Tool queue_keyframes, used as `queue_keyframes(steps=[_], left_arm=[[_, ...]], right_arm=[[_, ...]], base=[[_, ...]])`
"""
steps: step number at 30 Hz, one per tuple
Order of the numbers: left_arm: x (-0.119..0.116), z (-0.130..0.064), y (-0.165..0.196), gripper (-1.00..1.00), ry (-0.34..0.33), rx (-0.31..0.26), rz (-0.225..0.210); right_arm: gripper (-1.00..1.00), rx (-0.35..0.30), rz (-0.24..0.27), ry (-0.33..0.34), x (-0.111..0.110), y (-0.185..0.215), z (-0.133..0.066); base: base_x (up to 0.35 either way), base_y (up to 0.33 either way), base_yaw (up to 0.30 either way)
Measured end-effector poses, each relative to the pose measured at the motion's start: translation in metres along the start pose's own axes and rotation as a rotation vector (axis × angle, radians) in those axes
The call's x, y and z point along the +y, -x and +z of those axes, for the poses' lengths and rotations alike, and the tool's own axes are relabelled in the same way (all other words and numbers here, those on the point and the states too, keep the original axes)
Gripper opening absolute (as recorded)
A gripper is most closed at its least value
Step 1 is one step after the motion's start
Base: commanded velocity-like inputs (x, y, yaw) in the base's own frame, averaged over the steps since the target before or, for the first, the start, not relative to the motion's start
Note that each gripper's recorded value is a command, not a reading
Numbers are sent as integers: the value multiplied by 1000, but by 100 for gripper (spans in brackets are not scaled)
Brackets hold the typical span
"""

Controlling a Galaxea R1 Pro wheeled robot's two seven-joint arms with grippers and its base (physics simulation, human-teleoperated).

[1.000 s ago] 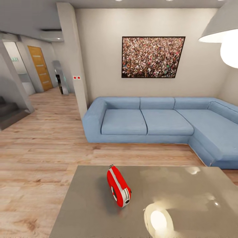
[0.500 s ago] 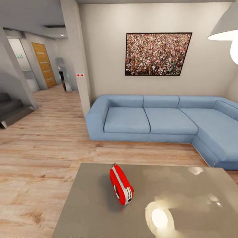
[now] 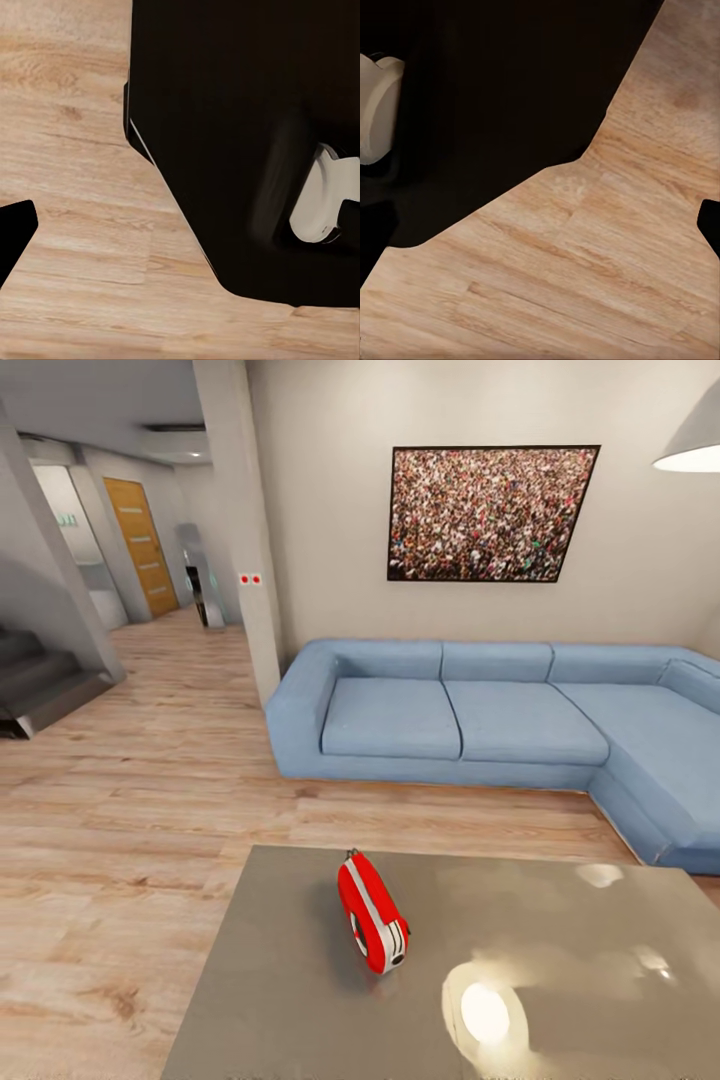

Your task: Turn on the radio receiver that's on the table in the living room.

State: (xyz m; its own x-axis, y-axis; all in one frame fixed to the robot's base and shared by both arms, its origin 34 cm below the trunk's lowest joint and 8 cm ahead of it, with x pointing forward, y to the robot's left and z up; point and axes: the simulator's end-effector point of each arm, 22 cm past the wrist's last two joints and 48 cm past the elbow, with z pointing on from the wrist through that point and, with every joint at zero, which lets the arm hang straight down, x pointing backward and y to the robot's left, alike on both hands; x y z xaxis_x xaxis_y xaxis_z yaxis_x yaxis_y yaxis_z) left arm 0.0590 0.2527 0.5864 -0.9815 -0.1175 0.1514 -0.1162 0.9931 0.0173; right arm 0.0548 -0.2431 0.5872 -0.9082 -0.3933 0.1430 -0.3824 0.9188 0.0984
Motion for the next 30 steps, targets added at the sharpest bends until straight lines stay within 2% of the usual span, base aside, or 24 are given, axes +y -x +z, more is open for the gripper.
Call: queue_keyframes(steps=[30], left_arm=[[2, -1, -19, 100, 5, 48, 0]], right_arm=[[100, 46, 3, 17, 6, -18, -1]], base=[[0, 0, 1]])
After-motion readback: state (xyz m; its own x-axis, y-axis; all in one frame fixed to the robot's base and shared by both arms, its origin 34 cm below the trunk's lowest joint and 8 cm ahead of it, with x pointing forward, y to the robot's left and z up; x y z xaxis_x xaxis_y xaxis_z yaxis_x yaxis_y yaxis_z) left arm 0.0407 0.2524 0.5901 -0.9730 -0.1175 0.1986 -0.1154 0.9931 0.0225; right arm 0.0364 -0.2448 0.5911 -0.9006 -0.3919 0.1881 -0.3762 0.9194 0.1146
